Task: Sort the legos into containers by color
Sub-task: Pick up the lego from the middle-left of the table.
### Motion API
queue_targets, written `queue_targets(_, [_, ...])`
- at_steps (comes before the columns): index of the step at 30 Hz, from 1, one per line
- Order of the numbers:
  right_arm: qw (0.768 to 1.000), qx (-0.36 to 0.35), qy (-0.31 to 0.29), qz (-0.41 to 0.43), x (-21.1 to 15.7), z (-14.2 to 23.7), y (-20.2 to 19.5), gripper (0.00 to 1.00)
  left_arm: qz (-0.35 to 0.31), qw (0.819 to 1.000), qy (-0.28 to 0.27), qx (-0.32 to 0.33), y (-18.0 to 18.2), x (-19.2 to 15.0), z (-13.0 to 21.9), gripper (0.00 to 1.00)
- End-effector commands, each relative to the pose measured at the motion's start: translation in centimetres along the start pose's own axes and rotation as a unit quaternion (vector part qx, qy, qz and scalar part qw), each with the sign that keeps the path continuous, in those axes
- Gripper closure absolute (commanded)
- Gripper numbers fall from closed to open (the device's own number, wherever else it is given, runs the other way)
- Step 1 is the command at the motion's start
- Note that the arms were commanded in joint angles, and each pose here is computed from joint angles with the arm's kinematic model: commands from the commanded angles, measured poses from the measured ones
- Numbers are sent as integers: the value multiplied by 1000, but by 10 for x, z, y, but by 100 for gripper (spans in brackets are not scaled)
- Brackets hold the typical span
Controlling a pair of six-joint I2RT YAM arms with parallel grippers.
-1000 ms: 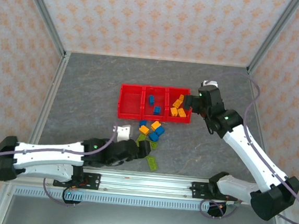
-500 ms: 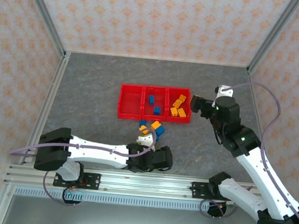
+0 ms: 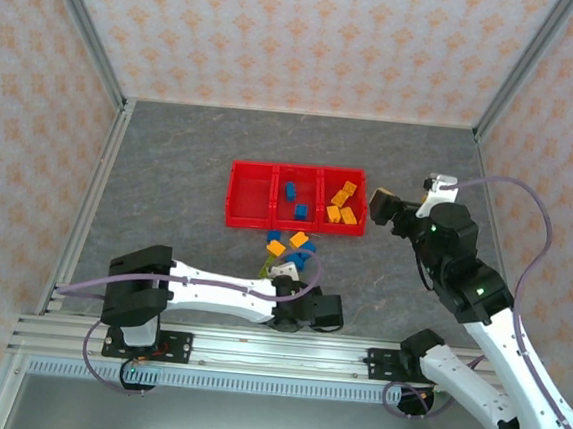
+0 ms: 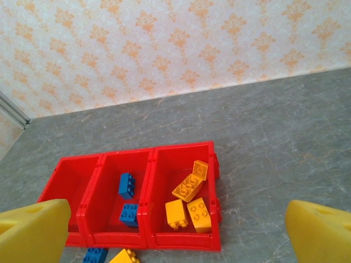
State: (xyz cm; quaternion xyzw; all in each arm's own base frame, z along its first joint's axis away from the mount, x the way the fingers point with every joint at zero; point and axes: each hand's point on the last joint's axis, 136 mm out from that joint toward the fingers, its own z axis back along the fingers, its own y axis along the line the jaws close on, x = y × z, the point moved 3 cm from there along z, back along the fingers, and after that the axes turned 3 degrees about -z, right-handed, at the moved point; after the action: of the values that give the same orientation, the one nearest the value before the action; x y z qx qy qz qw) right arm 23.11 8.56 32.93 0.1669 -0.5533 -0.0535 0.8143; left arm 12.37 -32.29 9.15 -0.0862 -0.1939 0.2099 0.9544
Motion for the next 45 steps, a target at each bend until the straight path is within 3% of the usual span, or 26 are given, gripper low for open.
queue_targets(1, [1000, 18, 1, -8, -3, -2, 4, 0, 8, 998, -30, 45, 21, 5, -3, 18])
queue_targets(10, [1000, 28, 5, -6, -5, -4, 8, 1, 11, 1000, -6, 17, 17, -7, -22, 28])
queue_targets(27, [999, 46, 20, 4, -11, -8, 16, 7, 1, 1000, 9, 24, 30, -12, -43, 41])
queue_targets(36, [997, 67, 34, 5, -11, -8, 25, 13, -3, 1000, 12, 28, 40, -11, -51, 62])
queue_targets(45, [997, 59, 42, 8, -15, -16, 24, 14, -38, 998, -51, 25, 25, 10, -36, 79])
